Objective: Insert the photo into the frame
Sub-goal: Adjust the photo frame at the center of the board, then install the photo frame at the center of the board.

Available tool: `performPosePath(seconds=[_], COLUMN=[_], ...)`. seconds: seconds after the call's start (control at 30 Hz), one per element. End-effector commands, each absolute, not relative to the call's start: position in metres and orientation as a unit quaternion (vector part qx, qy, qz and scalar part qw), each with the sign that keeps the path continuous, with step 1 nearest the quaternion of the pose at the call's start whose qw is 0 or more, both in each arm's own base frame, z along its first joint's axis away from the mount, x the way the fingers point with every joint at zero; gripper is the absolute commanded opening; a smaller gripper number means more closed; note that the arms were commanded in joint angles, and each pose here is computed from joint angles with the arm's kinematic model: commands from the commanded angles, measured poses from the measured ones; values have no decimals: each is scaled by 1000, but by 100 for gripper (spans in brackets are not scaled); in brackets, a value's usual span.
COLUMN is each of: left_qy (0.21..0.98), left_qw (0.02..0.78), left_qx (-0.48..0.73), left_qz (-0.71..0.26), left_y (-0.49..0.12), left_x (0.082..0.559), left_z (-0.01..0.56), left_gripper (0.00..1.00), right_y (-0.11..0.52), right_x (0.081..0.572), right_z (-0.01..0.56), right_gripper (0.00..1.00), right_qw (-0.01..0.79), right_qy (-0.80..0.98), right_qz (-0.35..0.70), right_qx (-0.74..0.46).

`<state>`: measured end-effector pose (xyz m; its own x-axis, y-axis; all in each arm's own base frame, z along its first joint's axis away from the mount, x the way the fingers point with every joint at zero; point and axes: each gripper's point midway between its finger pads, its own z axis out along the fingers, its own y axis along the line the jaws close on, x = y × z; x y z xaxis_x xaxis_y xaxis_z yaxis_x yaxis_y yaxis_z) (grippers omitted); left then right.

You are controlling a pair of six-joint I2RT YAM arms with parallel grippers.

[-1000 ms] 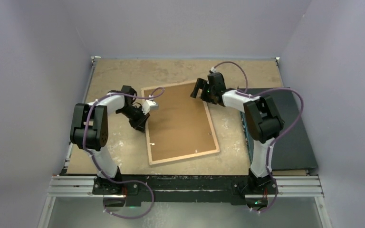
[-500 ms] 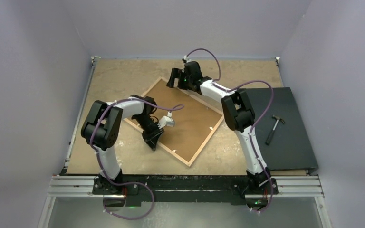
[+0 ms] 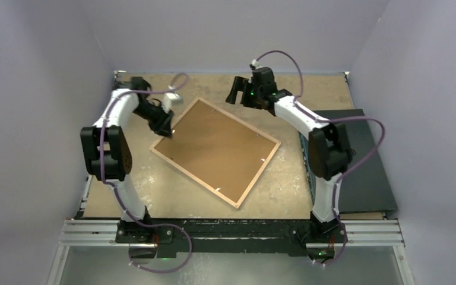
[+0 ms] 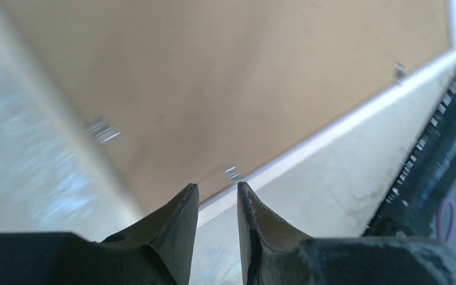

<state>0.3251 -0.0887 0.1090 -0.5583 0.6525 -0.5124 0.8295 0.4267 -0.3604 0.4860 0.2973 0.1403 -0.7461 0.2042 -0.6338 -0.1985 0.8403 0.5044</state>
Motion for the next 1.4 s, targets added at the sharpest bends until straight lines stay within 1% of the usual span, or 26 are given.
performPosePath(seconds=[0.0,0.03,0.1,0.2,0.4,0.5,0.57,0.73,0.93,1.03,1.2,1.27,1.37], left_qy=[884,894,908,915,913,915,916,910,896,890,885,887,896], left_qw=[210,223,246,248,215,197,186,159,120,100,87,86,98], left_qx=[328,299,245,211,198,200,202,227,291,311,321,322,309], left_qz=[-259,-249,-236,-239,-286,-290,-292,-309,-312,-319,-326,-319,-303], left_y=[-20,-5,22,37,25,23,21,3,-18,-26,-31,-29,-17], left_x=[387,402,424,437,426,412,401,361,302,272,250,248,258], left_z=[113,109,99,76,42,26,17,10,9,5,7,8,13], left_gripper=[28,27,26,24,15,13,12,11,11,11,11,11,13], right_y=[254,246,234,221,204,201,201,210,216,211,187,176,162], right_x=[425,408,374,330,256,227,217,228,272,294,311,315,320], right_z=[132,139,130,120,94,81,73,62,61,65,69,74,90], right_gripper=[99,99,99,99,99,99,99,99,99,99,99,99,99], right_qw=[331,335,316,288,221,183,168,169,196,216,240,254,277], right_qy=[911,908,912,917,927,929,929,923,926,932,942,942,939], right_qz=[243,248,255,267,290,305,312,328,309,279,210,188,160], right_qx=[35,44,60,72,91,101,109,109,90,82,100,111,127])
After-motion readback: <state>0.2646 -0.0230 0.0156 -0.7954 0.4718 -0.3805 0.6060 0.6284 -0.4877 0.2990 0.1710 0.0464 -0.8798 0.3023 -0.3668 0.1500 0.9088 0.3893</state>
